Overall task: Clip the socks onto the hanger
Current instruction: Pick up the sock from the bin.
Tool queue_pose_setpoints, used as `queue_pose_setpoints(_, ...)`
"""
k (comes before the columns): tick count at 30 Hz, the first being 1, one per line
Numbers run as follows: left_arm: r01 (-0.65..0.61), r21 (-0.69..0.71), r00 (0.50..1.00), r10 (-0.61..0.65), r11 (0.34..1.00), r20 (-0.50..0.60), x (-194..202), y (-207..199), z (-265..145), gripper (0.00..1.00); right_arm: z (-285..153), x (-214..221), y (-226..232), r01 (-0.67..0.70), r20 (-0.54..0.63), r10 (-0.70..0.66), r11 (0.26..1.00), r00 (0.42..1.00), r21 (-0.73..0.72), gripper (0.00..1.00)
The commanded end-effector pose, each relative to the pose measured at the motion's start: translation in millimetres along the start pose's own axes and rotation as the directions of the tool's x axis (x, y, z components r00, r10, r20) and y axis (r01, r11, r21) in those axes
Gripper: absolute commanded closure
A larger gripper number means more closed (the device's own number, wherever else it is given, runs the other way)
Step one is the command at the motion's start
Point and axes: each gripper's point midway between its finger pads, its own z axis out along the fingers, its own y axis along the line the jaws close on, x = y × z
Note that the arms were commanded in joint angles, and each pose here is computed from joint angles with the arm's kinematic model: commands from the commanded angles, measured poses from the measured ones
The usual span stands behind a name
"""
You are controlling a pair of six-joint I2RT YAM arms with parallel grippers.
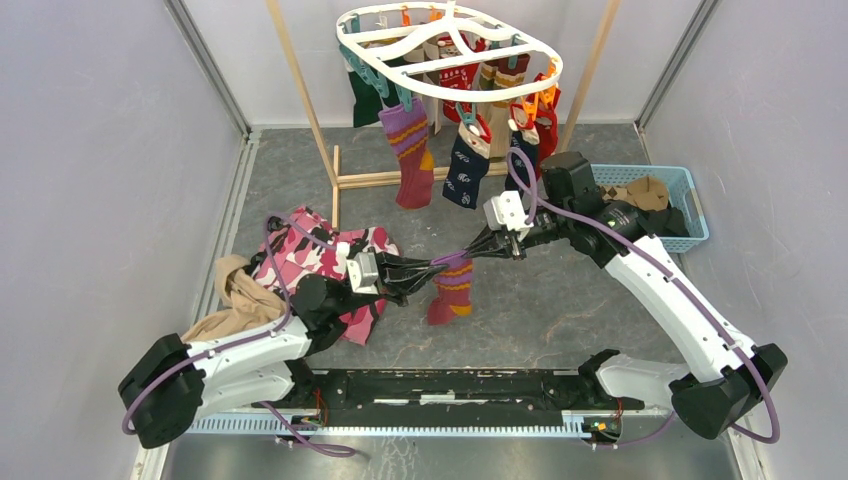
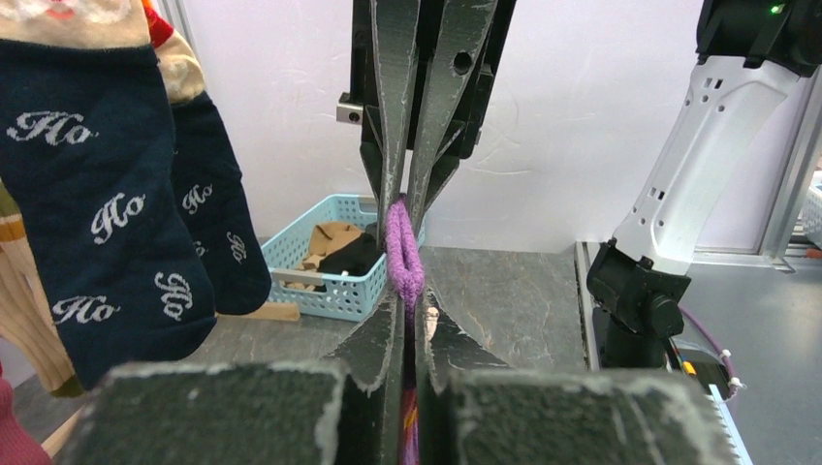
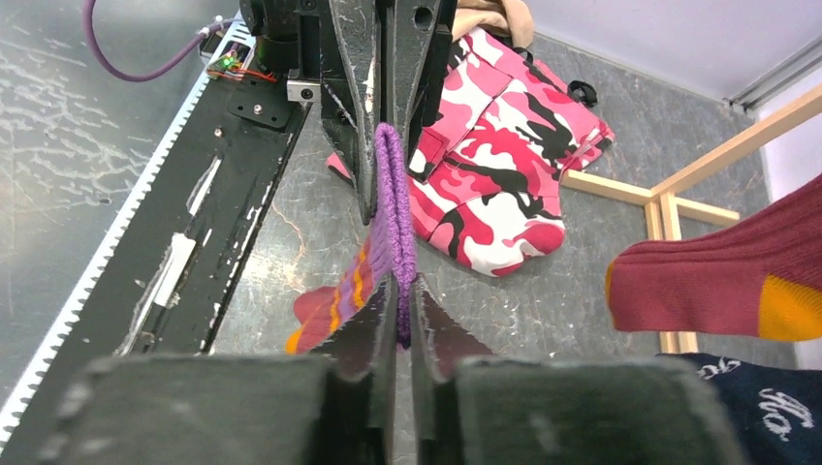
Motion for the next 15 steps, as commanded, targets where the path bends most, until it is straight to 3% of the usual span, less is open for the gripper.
queue_pose_setpoints(1,0.028,-0.043,1.0,-0.029,0.999,-0.008,-6.6,7.3,-1.0,0.98,-4.4,-12.4,-7.9,0.042,0.002,-0.042,0.998,0.999,0.042,0.83)
queue_pose_setpoints(5,0.073,-0.113,0.993,-0.083,0.991,-0.085,4.4,16.1,-6.7,0.98,-18.5,-14.6,-17.1,0.064,-0.018,-0.062,0.992,0.998,0.11,0.64)
queue_pose_setpoints(10,0.094,-0.196,0.974,-0.131,0.976,-0.184,21.7,22.4,-23.4,0.98,-68.2,-8.0,-51.7,-0.013,0.006,0.011,0.948,1.0,0.319,0.51)
queue_pose_setpoints(15,0.066,-0.229,0.971,-0.116,0.971,-0.21,20.1,23.5,-38.1,0.98,-83.5,14.4,-89.0,-0.177,0.053,0.175,0.847,0.983,0.5,0.42)
